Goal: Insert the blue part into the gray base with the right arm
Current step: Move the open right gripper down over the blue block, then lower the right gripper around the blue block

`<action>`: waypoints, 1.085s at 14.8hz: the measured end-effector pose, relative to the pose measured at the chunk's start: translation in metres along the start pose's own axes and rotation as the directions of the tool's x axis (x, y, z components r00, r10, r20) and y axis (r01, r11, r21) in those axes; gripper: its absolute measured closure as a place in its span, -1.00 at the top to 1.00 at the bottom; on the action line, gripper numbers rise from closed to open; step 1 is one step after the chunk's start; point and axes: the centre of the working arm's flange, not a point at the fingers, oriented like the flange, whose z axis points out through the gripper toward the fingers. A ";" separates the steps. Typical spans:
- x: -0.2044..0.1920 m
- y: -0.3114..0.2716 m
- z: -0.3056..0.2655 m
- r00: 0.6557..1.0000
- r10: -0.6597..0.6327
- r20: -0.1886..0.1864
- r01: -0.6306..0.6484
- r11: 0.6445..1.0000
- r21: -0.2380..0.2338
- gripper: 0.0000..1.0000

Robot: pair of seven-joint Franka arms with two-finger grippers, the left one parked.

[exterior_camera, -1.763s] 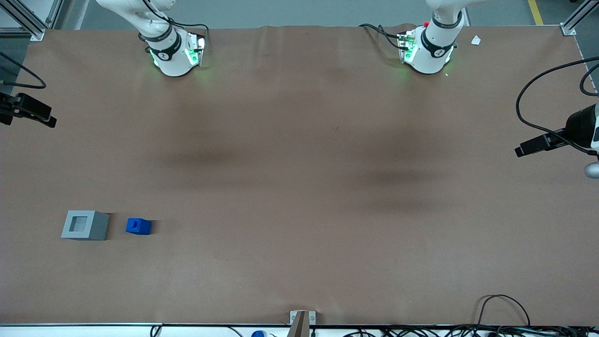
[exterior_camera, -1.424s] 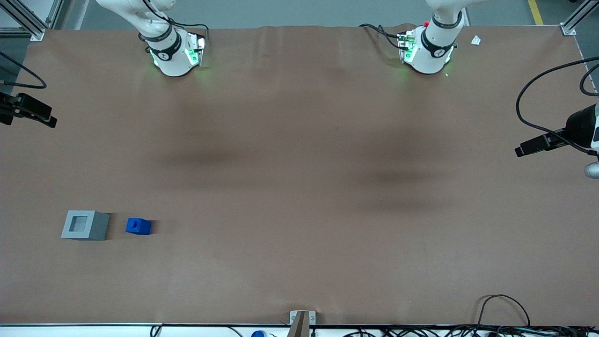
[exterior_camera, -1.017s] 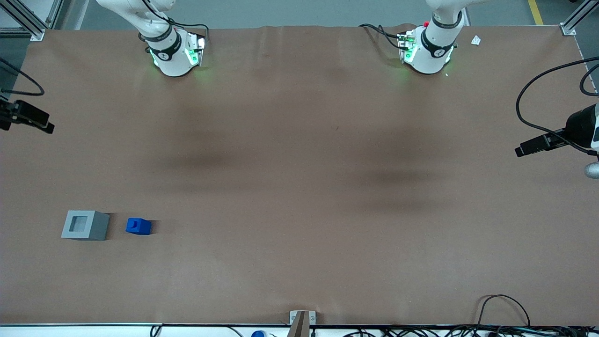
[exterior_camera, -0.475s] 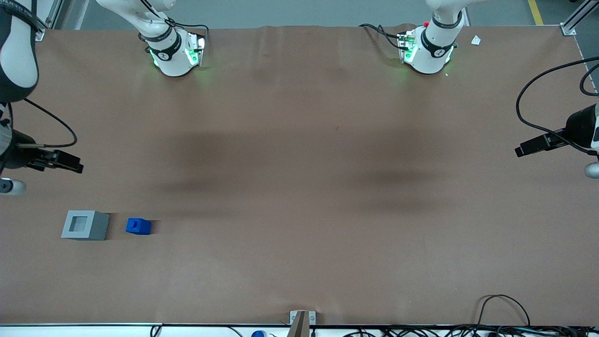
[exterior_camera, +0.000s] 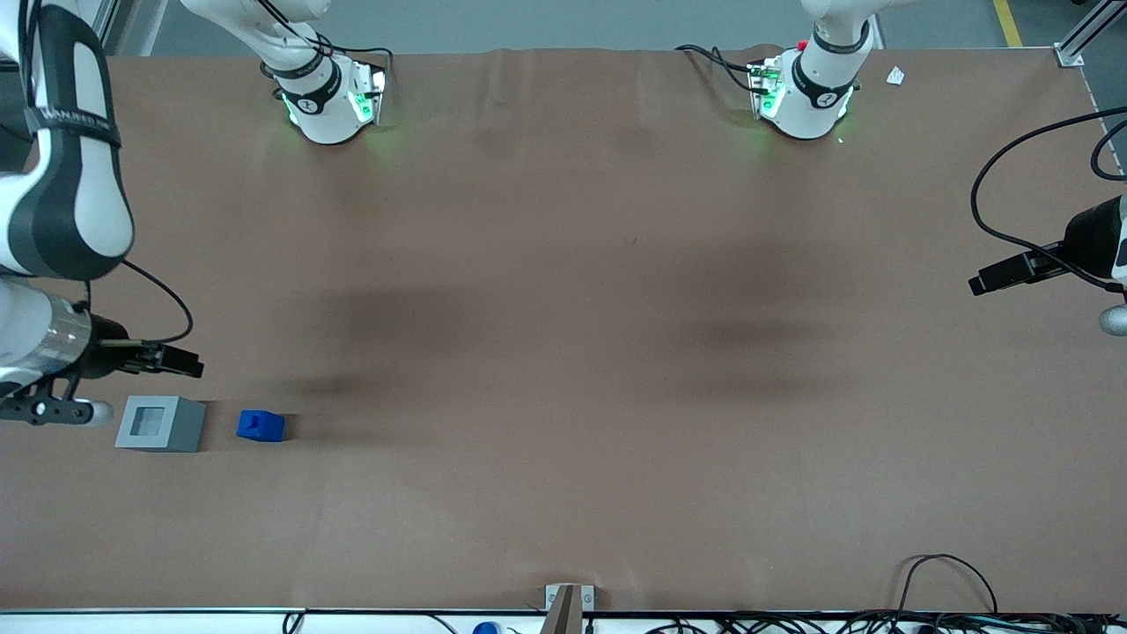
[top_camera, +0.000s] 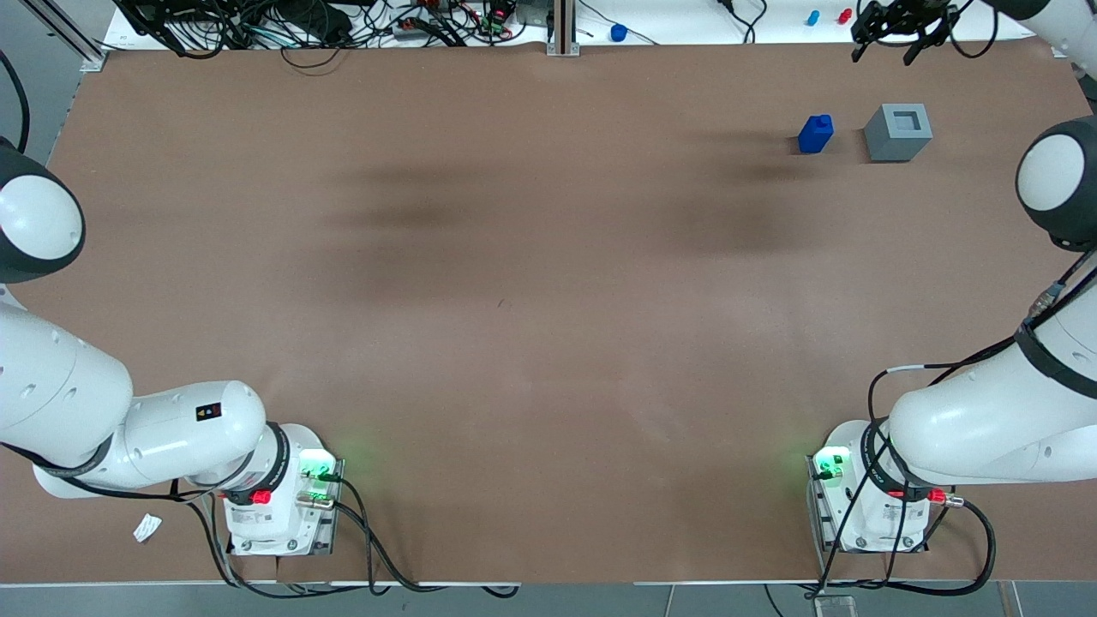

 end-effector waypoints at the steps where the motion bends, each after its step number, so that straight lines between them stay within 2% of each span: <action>1: 0.005 0.000 0.010 1.000 0.001 -0.008 -0.001 1.000 0.000 1.00; 4: 0.019 0.001 0.043 0.999 0.003 -0.034 -0.003 1.000 -0.001 1.00; 9: 0.036 0.003 0.099 0.999 0.005 -0.052 -0.006 1.000 -0.003 1.00; 16: 0.044 -0.006 0.156 0.999 -0.007 -0.037 0.007 1.000 -0.003 1.00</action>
